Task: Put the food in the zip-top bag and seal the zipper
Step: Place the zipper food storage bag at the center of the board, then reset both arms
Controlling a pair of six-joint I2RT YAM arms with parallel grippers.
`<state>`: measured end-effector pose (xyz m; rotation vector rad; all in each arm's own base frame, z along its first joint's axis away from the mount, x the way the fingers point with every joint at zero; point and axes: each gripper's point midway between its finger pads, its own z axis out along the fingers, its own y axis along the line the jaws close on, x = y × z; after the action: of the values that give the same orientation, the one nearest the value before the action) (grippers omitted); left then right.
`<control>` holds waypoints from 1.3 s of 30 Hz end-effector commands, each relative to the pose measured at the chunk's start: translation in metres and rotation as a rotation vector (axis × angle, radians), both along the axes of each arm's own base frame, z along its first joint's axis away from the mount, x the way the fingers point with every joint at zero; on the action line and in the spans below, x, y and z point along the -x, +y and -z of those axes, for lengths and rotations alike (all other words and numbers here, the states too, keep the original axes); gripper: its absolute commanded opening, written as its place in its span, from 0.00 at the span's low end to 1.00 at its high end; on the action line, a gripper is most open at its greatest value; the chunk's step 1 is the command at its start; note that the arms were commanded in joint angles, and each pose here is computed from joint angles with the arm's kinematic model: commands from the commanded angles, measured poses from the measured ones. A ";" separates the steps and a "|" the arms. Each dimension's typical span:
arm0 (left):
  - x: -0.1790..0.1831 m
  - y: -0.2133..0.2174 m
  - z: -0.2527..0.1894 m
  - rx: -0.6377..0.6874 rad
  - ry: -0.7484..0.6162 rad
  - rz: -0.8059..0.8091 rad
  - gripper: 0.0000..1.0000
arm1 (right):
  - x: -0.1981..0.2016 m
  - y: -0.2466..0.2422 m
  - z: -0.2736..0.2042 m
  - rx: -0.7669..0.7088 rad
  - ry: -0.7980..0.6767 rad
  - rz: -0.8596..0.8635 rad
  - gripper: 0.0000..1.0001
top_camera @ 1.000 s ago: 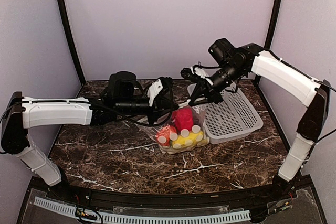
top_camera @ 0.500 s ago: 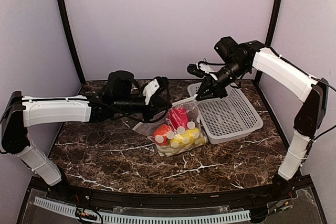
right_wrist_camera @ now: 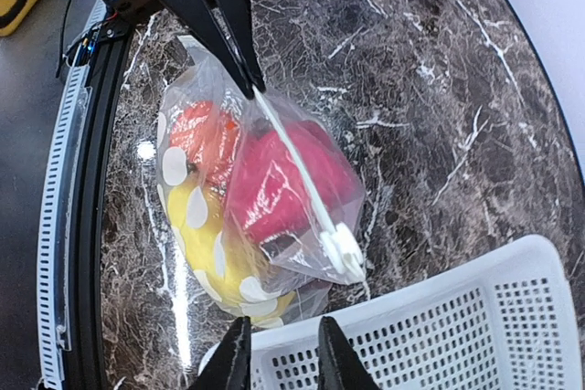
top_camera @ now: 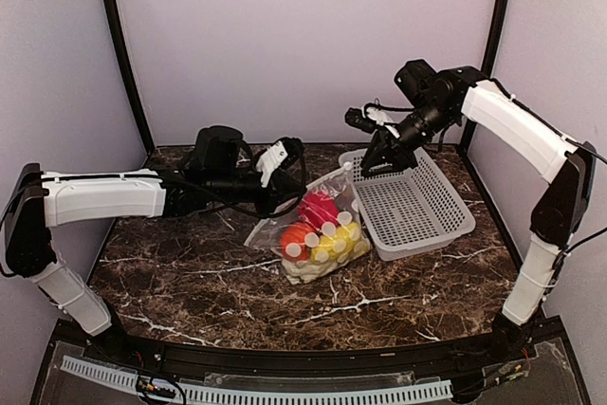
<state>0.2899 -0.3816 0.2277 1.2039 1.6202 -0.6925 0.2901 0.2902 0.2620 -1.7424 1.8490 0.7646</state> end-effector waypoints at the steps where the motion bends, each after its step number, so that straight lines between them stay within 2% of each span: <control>1: -0.018 -0.003 -0.023 -0.021 -0.072 -0.033 0.01 | -0.012 0.007 -0.024 -0.043 -0.047 0.002 0.27; 6: -0.045 -0.004 -0.083 -0.041 -0.249 -0.057 0.01 | -0.038 -0.004 -0.064 -0.120 -0.154 0.067 0.40; 11: -0.033 -0.017 -0.106 -0.028 -0.249 0.047 0.01 | -0.070 -0.041 -0.094 -0.223 -0.205 0.224 0.46; 15: -0.001 -0.028 -0.070 -0.033 -0.095 0.141 0.01 | -0.083 -0.068 -0.085 -0.250 -0.214 0.337 0.51; 17: 0.023 -0.028 -0.025 -0.084 0.033 0.169 0.01 | -0.084 -0.077 -0.075 -0.251 -0.210 0.372 0.51; 20: 0.056 -0.032 0.016 -0.116 0.178 0.227 0.02 | -0.078 -0.085 -0.064 -0.261 -0.186 0.405 0.52; 23: 0.085 -0.031 0.050 -0.165 0.318 0.269 0.12 | -0.072 -0.089 -0.058 -0.271 -0.170 0.430 0.52; 25: 0.091 -0.029 0.052 -0.168 0.348 0.272 0.21 | -0.071 -0.092 -0.060 -0.279 -0.168 0.454 0.54; 26: 0.092 -0.027 0.043 -0.152 0.335 0.274 0.29 | -0.071 -0.097 -0.062 -0.284 -0.169 0.483 0.58; 27: 0.091 -0.026 0.037 -0.140 0.315 0.265 0.32 | -0.072 -0.101 -0.064 -0.295 -0.167 0.508 0.65; 29: 0.086 -0.017 0.001 -0.072 0.223 0.219 0.46 | -0.070 -0.108 -0.066 -0.321 -0.165 0.548 0.95; 30: 0.079 -0.012 -0.006 -0.062 0.189 0.172 0.59 | -0.071 -0.112 -0.066 -0.329 -0.167 0.571 0.98; 32: 0.071 0.001 -0.029 -0.016 0.134 0.103 0.72 | -0.073 -0.124 -0.066 -0.338 -0.164 0.632 0.99; 34: 0.059 0.018 -0.044 0.006 0.100 0.021 0.79 | -0.074 -0.133 -0.069 -0.346 -0.161 0.671 0.99; 39: 0.010 0.079 -0.064 0.039 0.061 -0.310 0.86 | -0.087 -0.160 -0.082 -0.351 -0.217 0.848 0.99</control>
<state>0.2390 -0.3474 0.2961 1.1310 1.6678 -0.7587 0.3637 0.1492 0.3274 -0.8437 1.9129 0.5700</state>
